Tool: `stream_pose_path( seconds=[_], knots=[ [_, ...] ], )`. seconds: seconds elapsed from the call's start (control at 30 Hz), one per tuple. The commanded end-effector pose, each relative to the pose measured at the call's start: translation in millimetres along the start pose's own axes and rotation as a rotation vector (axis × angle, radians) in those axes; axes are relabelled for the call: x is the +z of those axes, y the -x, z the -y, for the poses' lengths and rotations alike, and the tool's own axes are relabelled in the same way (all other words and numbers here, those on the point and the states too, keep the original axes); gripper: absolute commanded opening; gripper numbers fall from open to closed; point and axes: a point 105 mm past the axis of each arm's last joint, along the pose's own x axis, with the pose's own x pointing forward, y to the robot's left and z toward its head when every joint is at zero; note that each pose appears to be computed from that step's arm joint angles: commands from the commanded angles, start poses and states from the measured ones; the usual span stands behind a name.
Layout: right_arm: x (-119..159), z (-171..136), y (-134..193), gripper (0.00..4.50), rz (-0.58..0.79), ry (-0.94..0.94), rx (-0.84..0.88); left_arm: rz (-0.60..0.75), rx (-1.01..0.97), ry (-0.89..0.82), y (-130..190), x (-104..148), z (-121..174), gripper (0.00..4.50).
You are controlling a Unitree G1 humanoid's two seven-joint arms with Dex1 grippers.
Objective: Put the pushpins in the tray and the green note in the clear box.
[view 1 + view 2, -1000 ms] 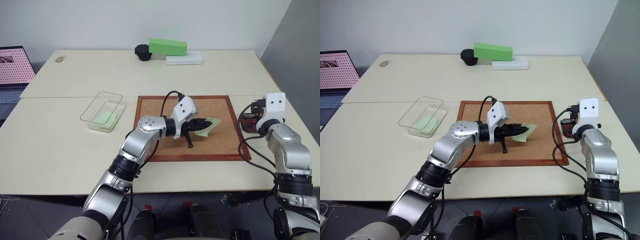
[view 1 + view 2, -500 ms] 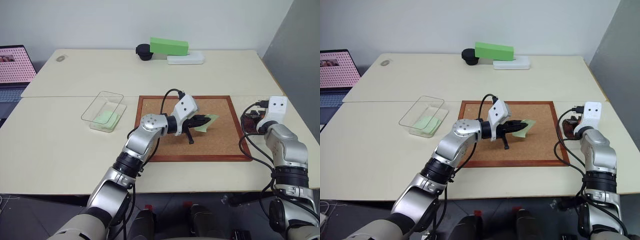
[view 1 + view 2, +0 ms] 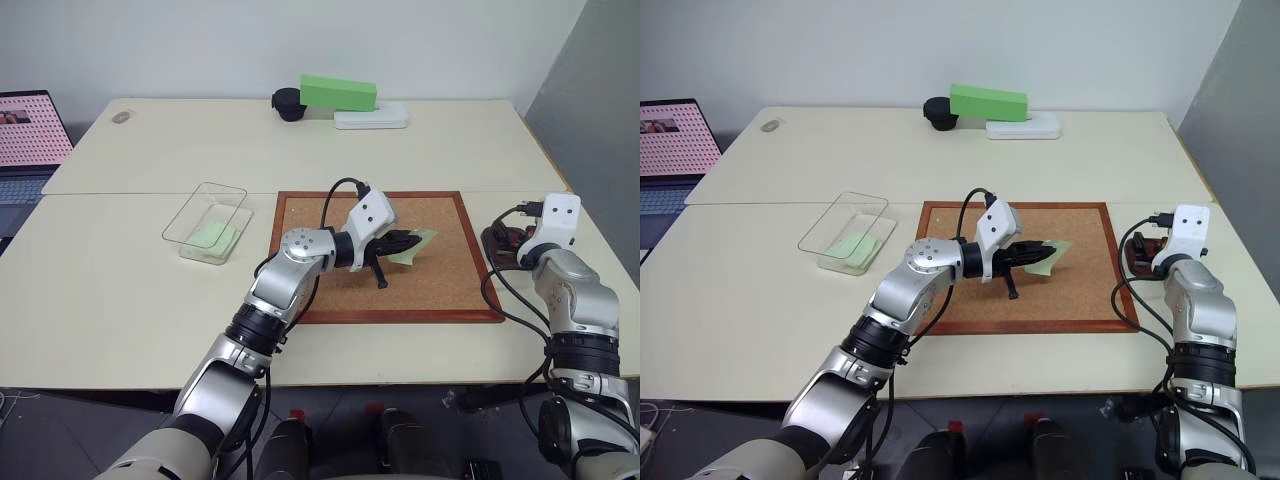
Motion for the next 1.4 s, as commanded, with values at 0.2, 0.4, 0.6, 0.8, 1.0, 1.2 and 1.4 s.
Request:
stream_pose_path(
  seconds=[0.2,0.4,0.6,0.8,1.0,1.2,1.4],
  knots=[
    [17,-18,6,4.46,0.070,-0.120,0.094,0.036,-0.003,-0.030,0,10,0,0.00],
    [21,-25,7,4.46,0.085,-0.246,0.136,0.030,-0.012,-0.026,1,9,2,0.00],
    [21,-23,7,4.46,0.081,-0.275,0.129,0.028,-0.014,-0.029,1,9,1,0.00],
    [37,-29,14,4.46,0.160,-0.087,0.157,0.051,0.025,0.013,7,13,-7,0.00],
    [53,-73,54,4.46,0.237,0.047,0.470,0.077,0.222,0.094,45,17,-45,0.00],
    [51,-141,135,4.46,0.224,0.148,1.005,0.063,0.727,0.059,124,16,-106,0.00],
    [60,-175,175,4.46,0.258,0.217,1.211,-0.058,1.357,-0.021,224,8,-139,0.00]
  ],
)
